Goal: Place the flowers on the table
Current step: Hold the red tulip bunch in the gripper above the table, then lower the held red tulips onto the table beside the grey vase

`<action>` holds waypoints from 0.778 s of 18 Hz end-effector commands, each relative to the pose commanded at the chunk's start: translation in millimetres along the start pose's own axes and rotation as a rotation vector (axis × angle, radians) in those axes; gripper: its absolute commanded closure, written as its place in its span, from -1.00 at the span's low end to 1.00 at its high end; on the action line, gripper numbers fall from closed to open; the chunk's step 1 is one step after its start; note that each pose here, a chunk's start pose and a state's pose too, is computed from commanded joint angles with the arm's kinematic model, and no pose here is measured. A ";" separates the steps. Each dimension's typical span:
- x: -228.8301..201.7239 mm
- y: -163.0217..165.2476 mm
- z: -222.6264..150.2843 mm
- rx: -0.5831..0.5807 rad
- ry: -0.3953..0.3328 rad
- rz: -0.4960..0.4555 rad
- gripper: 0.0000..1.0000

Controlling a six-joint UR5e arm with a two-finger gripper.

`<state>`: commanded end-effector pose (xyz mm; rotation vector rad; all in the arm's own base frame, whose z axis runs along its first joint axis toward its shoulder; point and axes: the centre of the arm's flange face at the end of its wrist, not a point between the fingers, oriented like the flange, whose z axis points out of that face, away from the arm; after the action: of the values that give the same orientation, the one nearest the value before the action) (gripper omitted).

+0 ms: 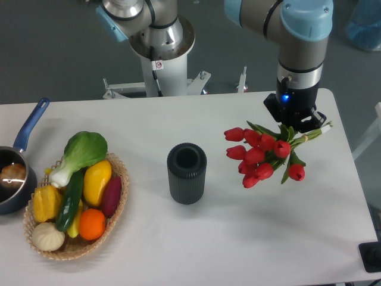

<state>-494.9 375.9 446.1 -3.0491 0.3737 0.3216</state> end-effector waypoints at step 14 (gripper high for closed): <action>8.9 -40.2 58.3 -0.102 0.058 -0.098 1.00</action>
<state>-488.3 417.3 388.3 -3.1681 0.2156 0.2551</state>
